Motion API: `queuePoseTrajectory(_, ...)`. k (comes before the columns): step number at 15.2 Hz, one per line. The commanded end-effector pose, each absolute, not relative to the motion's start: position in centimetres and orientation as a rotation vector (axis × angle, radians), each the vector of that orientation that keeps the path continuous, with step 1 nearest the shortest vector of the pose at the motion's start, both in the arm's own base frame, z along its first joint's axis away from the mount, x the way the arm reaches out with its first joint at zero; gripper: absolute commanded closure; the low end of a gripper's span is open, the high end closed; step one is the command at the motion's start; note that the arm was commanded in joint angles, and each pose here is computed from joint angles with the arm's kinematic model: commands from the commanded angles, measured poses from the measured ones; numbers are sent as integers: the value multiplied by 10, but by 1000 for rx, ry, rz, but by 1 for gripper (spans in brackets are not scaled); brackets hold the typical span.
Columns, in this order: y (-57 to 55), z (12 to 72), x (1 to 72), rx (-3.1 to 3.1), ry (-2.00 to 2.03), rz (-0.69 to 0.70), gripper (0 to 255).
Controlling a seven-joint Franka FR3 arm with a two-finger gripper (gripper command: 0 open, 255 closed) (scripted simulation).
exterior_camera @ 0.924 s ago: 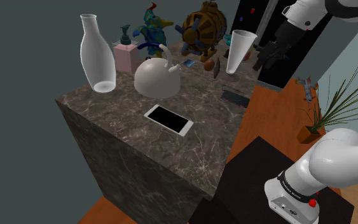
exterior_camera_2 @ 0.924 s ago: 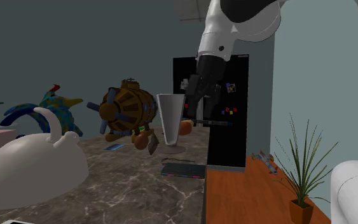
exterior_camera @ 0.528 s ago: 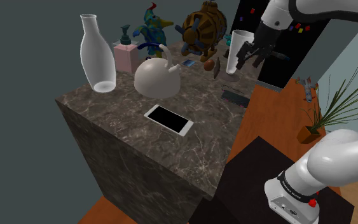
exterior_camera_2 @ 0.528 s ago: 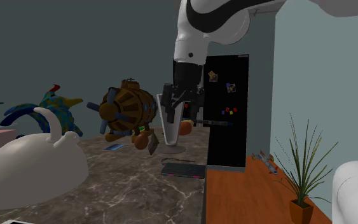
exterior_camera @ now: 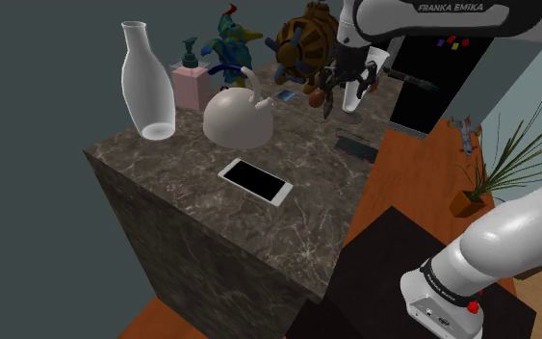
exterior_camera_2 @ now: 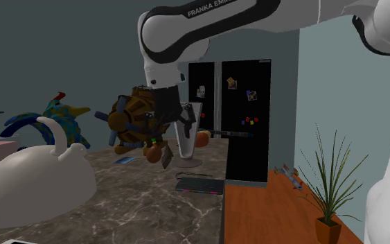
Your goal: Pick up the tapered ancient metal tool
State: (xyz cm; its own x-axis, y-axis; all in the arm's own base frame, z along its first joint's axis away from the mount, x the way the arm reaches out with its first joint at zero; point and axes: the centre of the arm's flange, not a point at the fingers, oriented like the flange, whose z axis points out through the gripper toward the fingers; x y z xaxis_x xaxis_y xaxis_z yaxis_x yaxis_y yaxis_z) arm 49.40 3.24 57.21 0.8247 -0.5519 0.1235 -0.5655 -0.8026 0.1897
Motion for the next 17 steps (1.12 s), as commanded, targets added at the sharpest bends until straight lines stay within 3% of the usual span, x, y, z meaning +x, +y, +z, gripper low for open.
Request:
queuePoseTrajectory(1,31,557,526,2689,-984,59,0)
queuePoseTrajectory(5,16,530,584,2488,-1184,-6,0)
queuePoseTrajectory(15,15,489,587,2478,-1193,-9,0)
queuePoseTrajectory(16,15,488,587,2478,-1193,-9,255)
queuePoseTrajectory(17,15,488,587,2478,-1193,-9,255)
